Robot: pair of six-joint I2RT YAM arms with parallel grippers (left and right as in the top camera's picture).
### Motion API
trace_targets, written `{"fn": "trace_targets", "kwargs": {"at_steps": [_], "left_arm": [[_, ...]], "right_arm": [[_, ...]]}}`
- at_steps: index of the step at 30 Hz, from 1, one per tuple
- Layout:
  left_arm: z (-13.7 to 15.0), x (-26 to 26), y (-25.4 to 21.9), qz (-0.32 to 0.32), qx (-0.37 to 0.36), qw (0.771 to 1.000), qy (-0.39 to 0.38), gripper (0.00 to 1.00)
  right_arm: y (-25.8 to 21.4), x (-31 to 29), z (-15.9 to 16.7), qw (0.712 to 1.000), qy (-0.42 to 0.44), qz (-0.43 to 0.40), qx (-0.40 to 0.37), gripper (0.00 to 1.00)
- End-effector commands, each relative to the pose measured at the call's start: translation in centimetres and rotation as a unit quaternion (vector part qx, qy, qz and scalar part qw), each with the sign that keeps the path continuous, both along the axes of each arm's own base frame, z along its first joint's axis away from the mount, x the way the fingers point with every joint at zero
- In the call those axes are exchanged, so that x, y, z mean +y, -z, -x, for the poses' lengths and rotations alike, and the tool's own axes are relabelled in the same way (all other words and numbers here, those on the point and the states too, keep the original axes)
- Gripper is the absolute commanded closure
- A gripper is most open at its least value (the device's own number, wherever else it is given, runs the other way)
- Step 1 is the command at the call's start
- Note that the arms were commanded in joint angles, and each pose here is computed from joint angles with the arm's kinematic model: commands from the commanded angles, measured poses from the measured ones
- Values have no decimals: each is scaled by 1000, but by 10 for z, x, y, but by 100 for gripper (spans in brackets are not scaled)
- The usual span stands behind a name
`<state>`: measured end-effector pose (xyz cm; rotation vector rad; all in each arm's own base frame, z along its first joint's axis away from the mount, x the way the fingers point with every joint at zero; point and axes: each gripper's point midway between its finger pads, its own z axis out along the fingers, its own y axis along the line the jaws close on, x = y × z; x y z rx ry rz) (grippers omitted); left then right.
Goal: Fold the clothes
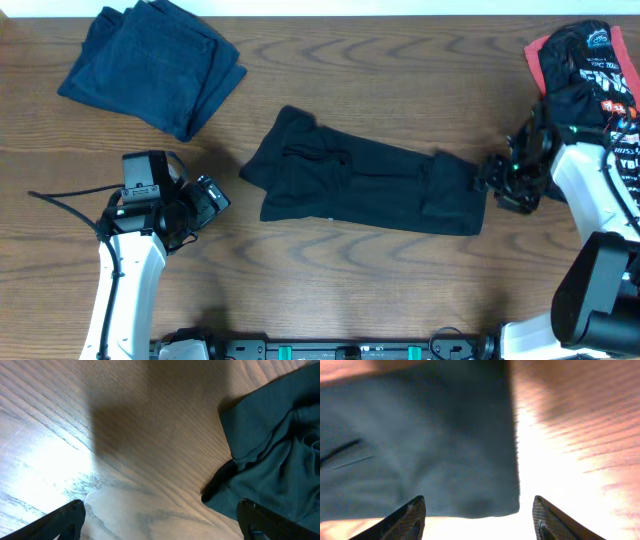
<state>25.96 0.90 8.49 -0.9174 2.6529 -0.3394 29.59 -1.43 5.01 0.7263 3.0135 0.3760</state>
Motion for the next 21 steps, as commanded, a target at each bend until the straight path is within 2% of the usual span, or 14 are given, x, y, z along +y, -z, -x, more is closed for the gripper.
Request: {"fn": "trace_targets", "kwargs": {"at_steps": [1,8,16,19,21], "left_arm": [[3,3,4,-8,6,1000,4,2],[3,3,4,-8,6,1000,4,2],[3,3,4,-8,6,1000,4,2],[3,3,4,-8,6,1000,4,2],[3,3,4,-8,7,1000,4,2]], "right_arm": [[17,3,13,1000,-1,-18,12,33],[42,25,14,997,-6,-77,-27,34],[56,28,14,995,-8,-81,-50,38],[56,28,13,995,-1,-81,-50,60],[56,27,10,995,6,-80,-55,86]]}}
